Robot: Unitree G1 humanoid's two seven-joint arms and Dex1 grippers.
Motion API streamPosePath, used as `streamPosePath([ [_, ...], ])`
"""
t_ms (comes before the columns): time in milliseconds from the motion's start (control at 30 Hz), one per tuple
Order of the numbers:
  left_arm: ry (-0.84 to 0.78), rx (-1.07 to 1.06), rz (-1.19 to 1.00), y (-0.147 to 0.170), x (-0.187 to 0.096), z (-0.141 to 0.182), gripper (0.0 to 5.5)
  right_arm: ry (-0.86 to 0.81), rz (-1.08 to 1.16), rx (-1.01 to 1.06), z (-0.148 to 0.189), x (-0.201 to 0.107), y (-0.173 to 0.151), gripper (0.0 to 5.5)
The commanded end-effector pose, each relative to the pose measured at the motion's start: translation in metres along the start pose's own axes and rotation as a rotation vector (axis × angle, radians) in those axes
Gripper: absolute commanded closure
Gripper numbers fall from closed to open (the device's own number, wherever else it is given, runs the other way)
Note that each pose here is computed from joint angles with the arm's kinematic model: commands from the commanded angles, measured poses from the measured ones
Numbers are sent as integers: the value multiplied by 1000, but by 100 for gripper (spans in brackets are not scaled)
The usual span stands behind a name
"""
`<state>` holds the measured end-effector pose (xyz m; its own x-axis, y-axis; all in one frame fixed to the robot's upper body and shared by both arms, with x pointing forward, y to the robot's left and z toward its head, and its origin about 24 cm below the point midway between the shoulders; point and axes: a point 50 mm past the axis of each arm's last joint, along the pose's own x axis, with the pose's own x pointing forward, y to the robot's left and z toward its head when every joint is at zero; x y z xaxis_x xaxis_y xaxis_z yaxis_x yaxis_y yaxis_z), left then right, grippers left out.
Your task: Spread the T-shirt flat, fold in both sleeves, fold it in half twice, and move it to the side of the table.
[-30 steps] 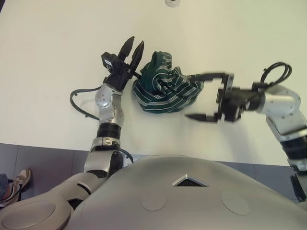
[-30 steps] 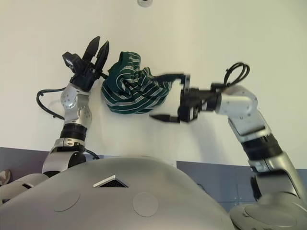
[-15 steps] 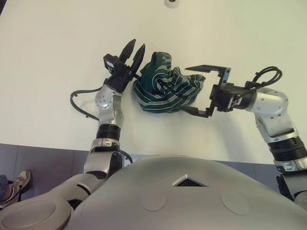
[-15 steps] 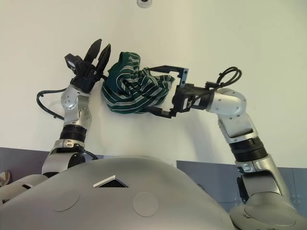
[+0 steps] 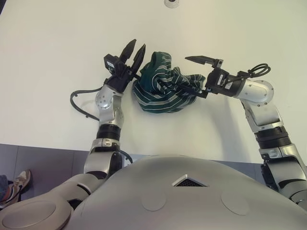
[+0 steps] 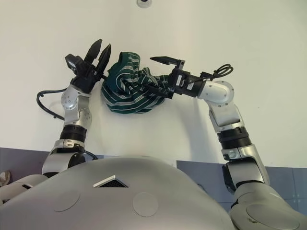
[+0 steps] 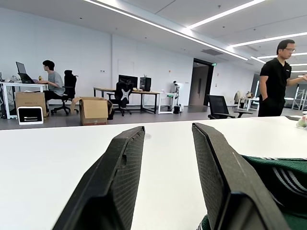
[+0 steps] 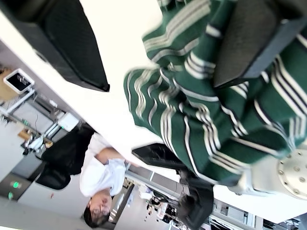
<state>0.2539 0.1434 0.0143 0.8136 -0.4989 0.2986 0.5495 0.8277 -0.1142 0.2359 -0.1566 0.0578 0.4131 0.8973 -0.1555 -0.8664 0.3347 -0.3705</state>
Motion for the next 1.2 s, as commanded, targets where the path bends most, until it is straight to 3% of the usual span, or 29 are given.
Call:
streamPosePath([
  [33, 0, 16, -7, -1, 0, 1, 369, 67, 80, -52, -8, 0, 8, 234],
  [333, 2, 17, -7, -1, 1, 1, 369, -6, 114, -54, 1, -3, 11, 413],
  [567, 5, 16, -8, -1, 2, 0, 369, -64, 10, -53, 10, -2, -8, 544],
  [767, 6, 16, -6, -1, 2, -1, 369, -31, -98, -51, 3, 15, -35, 548],
  [967, -1, 17, -6, -3, 2, 1, 369, -48, -4, -10, 1, 11, -19, 548],
  [1200, -2, 18, -4, -2, 0, 2, 369, -83, 84, 27, 9, -9, -13, 424],
])
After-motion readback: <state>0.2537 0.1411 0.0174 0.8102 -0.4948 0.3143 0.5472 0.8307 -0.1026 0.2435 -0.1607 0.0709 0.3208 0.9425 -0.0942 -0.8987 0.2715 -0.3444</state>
